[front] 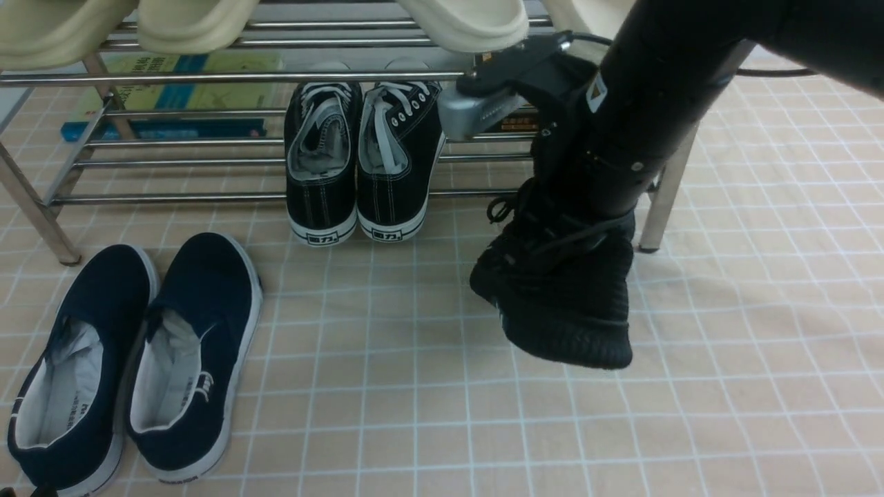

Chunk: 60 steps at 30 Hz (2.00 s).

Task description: Take the shoes off the shelf from the light coffee tablecloth by hand.

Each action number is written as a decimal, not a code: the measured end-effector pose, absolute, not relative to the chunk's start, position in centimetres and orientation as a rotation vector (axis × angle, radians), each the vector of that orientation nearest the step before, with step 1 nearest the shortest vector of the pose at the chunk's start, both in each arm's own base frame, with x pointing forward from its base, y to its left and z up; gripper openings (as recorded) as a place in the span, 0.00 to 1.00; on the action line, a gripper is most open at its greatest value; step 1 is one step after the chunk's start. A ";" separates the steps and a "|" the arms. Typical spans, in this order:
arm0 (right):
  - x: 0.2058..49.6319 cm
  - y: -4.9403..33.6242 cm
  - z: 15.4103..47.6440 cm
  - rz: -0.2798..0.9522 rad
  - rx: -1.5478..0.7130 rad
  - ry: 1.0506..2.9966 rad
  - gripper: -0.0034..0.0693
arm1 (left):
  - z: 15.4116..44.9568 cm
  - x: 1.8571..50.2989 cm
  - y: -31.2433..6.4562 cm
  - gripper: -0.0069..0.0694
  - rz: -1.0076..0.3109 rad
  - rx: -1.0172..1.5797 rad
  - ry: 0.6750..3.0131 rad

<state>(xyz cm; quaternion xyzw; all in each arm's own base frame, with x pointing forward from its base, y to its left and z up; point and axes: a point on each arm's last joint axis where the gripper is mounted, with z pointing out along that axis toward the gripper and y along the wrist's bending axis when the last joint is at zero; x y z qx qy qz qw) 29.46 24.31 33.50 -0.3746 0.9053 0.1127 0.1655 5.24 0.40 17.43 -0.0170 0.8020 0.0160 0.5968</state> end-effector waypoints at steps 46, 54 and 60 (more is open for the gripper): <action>33.4 26.0 32.9 0.196 -0.928 2.594 0.03 | 17.4 5.2 0.4 0.40 0.037 -0.040 1.862; 34.4 24.6 33.0 -0.023 -0.702 2.605 0.08 | 17.4 5.2 0.4 0.40 0.037 -0.040 1.862; 35.0 23.9 33.1 -0.064 -0.609 2.606 0.26 | 17.4 5.2 0.4 0.40 0.037 -0.040 1.862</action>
